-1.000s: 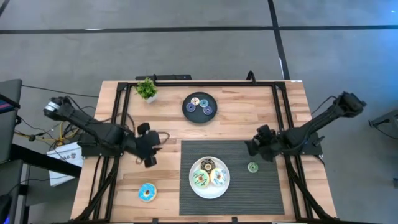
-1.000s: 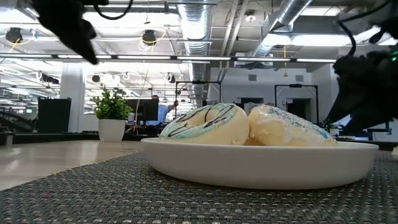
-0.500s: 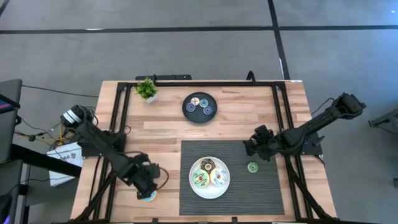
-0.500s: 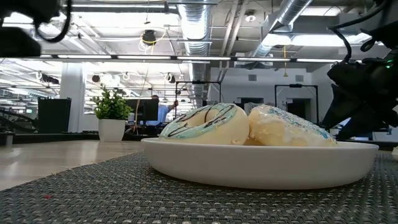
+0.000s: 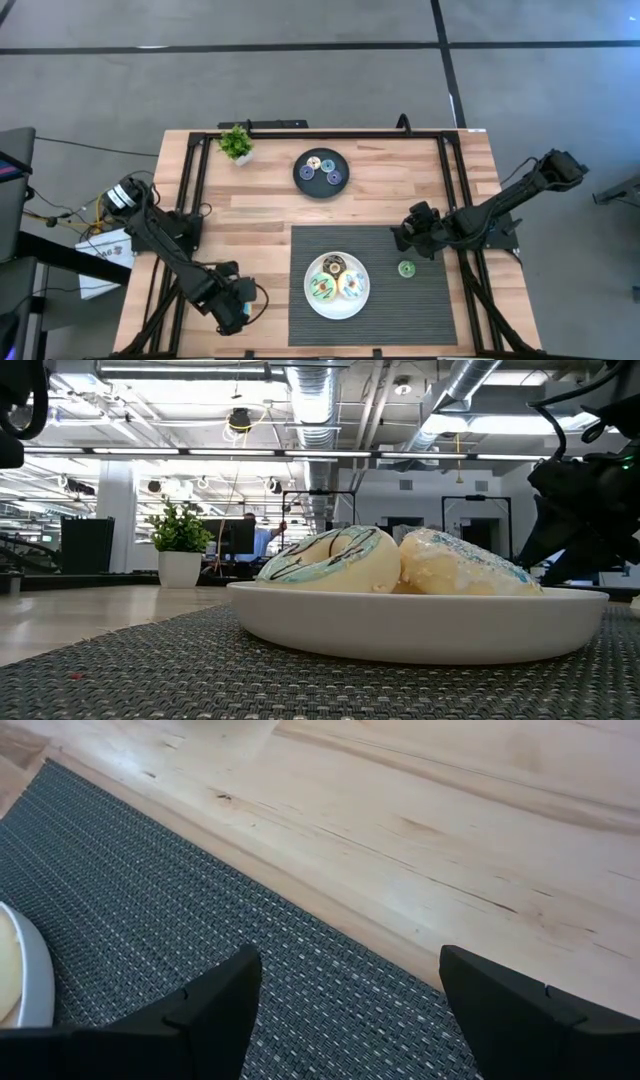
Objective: Pick & Place donuts
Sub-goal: Put the large blue donut on the white plate
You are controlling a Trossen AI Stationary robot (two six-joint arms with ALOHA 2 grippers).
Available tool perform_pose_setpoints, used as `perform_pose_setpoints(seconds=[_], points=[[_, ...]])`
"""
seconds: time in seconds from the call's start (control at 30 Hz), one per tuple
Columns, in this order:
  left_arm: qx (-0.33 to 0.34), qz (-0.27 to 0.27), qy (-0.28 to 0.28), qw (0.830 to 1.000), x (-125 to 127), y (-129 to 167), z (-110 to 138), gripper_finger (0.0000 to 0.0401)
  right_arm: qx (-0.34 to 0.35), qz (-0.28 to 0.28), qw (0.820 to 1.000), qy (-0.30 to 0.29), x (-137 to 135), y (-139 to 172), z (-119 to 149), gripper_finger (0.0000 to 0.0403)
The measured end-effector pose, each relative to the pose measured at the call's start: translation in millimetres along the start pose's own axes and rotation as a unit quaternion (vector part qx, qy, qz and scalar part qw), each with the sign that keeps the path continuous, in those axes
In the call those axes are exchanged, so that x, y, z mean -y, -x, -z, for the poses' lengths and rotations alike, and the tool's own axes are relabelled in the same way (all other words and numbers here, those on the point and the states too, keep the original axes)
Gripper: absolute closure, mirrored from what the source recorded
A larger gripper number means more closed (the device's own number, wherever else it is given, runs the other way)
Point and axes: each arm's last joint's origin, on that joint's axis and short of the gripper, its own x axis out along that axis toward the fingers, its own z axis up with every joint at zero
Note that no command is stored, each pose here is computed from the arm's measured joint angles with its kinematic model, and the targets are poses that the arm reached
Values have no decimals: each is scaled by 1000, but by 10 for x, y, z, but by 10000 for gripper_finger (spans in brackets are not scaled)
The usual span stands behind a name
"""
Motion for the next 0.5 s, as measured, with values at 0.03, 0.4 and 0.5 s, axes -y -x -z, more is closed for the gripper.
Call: perform_pose_setpoints(seconds=[0.03,0.4,0.5], points=[[0,0,-2,1000,4,0,8,283,0,0,1000,0,0,0,0,106],[8,-8,9,1000,5,2,21,254,0,0,1000,-1,0,0,0,106],[3,-15,14,1000,-10,1,31,222,0,0,1000,0,0,0,0,106]])
